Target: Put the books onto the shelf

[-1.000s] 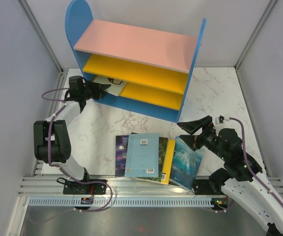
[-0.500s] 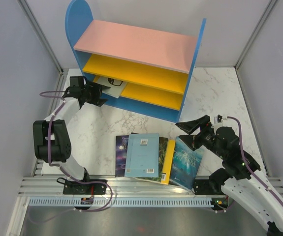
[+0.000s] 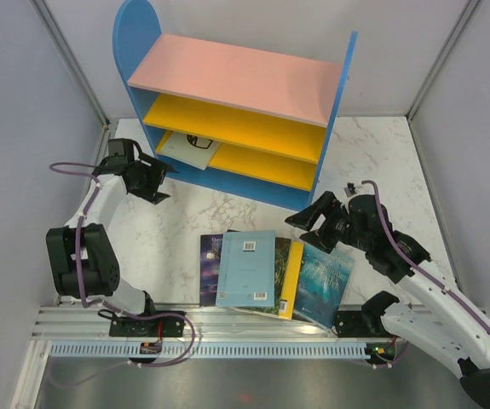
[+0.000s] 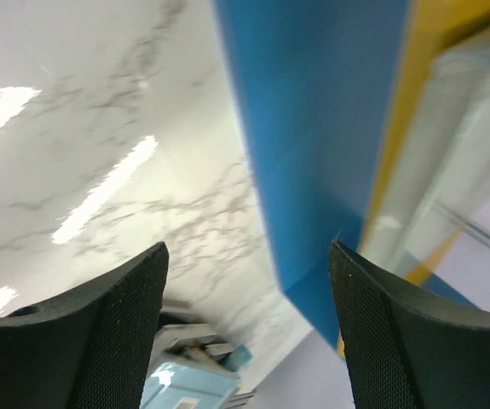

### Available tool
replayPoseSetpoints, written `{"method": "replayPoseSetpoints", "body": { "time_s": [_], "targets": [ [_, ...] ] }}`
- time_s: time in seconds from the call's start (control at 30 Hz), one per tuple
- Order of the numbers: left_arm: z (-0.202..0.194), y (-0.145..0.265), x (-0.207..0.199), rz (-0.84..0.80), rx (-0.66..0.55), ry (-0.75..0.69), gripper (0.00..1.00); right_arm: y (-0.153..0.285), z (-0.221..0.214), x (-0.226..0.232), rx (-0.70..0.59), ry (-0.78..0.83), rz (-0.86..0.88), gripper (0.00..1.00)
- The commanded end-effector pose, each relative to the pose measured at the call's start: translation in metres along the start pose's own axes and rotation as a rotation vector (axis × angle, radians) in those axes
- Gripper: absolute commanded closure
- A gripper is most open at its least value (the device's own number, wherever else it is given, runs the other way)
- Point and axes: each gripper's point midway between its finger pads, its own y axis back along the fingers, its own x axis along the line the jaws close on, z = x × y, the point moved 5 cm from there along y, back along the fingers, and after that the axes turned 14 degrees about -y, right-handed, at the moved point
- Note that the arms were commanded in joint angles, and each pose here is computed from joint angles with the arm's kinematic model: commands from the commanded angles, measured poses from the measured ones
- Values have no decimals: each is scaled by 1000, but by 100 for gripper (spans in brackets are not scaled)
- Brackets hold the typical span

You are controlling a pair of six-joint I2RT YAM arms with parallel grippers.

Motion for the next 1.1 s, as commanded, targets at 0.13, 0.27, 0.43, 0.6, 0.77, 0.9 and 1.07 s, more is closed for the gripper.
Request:
{"method": "replayPoseSetpoints", "body": {
  "time_s": [0.13, 0.27, 0.43, 0.6, 0.77, 0.9, 1.07],
  "targets": [
    [-33, 47, 38, 116, 38, -208, 21, -17, -13, -32, 137, 132, -138, 16],
    [-72, 60, 51, -4, 114, -279, 21, -32, -29, -50, 206, 192, -203, 17],
    [-131, 60, 65, -238, 228, -375, 21, -52, -52, -57, 269, 223, -197, 17],
    [-177, 67, 63, -357, 307, -477, 21, -63, -57, -62, 286, 229, -200, 17],
    [-202, 66, 60, -413, 371, -530, 21, -72, -57, -74, 291, 247, -236, 17],
    [-212, 63, 63, -442, 398, -525, 21, -77, -56, -90, 290, 247, -264, 17],
    [-225, 49, 79, -438, 457, -493, 21, -81, -59, -115, 301, 233, -305, 17]
  ]
}}
